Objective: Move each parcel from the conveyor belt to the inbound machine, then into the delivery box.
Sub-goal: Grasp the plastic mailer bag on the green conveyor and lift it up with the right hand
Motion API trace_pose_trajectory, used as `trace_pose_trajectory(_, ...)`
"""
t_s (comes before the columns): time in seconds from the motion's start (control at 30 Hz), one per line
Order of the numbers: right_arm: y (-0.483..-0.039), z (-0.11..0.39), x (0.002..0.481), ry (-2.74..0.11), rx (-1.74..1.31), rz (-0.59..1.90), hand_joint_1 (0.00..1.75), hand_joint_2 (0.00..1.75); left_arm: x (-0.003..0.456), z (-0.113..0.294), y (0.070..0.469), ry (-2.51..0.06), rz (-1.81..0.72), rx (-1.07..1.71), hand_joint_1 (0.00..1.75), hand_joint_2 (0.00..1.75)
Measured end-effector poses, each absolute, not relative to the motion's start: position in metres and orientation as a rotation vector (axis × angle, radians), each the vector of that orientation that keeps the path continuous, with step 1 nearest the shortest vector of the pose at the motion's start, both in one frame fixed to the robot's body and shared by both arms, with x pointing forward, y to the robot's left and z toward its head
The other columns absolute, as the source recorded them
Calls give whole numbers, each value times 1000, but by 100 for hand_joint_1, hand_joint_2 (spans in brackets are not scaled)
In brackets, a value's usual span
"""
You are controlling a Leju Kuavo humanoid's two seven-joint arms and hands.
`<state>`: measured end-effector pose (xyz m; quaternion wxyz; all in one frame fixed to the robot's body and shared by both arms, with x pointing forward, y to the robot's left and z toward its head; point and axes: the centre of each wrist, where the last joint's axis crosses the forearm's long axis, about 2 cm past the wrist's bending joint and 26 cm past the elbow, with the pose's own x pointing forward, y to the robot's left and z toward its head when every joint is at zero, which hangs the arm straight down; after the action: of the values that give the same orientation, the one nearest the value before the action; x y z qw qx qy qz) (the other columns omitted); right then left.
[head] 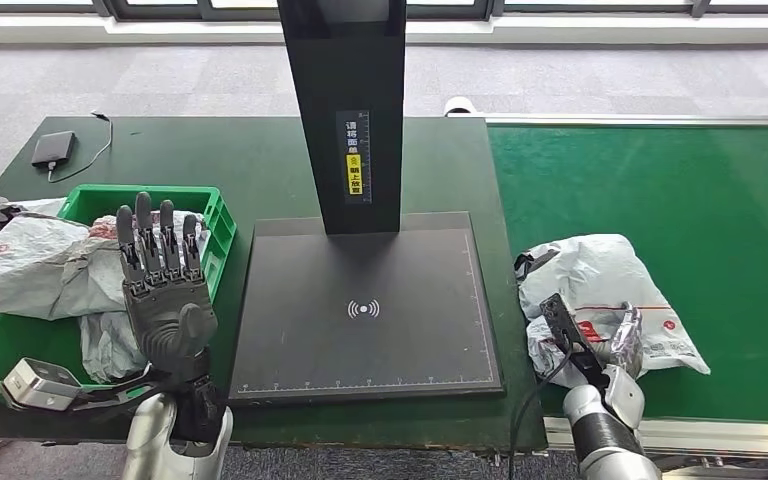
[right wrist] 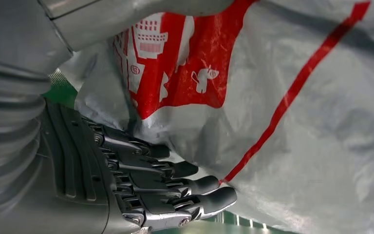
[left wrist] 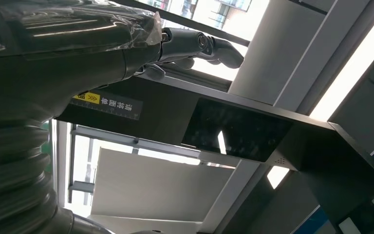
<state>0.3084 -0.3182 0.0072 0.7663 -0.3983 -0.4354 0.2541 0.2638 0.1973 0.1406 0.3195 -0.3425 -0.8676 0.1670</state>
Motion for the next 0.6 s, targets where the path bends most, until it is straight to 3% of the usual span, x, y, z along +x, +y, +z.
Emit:
trace_pose_trajectory(0.03,-318,7,308,-934,-852,559,0,175,264,140,197,-2280,437,-899,0,175)
trace_pose_trajectory(0.17,-317,4,308,-876,-781,607,175,175,264,140,197,-2277,417,-884,0,175)
trace_pose_trajectory(0.6,-326,3,308,-854,-759,627,175,175,265,139,190,-2258,411,-853,0,175)
